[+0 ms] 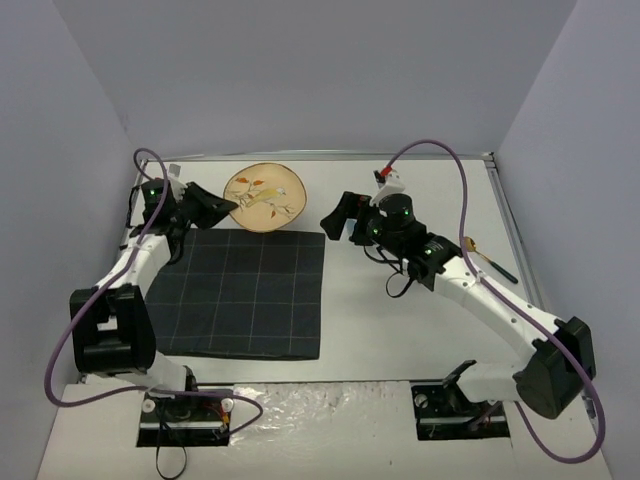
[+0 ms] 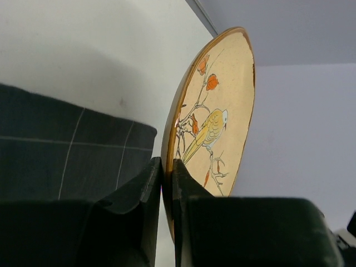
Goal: Set the dinner table for one person
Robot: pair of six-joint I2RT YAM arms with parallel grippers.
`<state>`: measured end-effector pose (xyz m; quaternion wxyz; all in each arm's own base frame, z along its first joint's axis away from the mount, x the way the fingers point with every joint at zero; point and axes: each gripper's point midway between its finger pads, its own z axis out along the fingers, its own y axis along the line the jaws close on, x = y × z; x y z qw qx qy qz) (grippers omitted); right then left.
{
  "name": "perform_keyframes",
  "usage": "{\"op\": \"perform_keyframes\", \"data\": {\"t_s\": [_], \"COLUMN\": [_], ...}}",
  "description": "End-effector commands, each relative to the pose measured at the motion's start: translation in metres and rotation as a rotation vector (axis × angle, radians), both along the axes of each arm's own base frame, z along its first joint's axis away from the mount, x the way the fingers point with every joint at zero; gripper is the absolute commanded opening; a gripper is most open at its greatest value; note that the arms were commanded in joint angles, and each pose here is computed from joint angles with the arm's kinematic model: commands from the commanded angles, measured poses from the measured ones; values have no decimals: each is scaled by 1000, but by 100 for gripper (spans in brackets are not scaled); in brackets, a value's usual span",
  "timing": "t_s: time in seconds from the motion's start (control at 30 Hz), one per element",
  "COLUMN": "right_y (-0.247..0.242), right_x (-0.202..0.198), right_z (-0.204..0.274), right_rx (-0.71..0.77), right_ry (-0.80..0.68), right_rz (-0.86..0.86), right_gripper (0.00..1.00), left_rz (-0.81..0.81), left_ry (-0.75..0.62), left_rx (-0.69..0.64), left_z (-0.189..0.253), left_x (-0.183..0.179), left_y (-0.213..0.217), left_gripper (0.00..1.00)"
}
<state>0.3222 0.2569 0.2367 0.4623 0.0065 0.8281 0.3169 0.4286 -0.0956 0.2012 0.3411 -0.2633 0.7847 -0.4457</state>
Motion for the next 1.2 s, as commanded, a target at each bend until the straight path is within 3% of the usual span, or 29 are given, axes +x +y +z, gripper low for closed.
{"op": "perform_keyframes", "data": {"t_s": [0.0,0.5,0.8,0.93,1.07,1.17], "right_y": [22,54,70,70,69,67], "right_x": [23,47,43,42,39,39], "right_z": [29,20,14,11,9,7], "right_rx": [119,246,304,304,303,300], "right_ry": [-26,9,28,33,34,36], "right_rz": [31,129,211,215,217,212], "right_gripper": [99,92,78,66,48,42], "left_rz": [-103,-209,-254,-256,-255,-254], "left_ry": [-201,-227,-248,-242,-223,-218], "left_rx": [-35,-79,-91,-82,-66,-66], "left_z": [75,96,103,101,92,89], "left_x": [-36,-77,-85,-86,-87,-88], "left_y": [-18,-49,-64,-64,-63,-63], "left_gripper": [0,0,0,0,0,0]}}
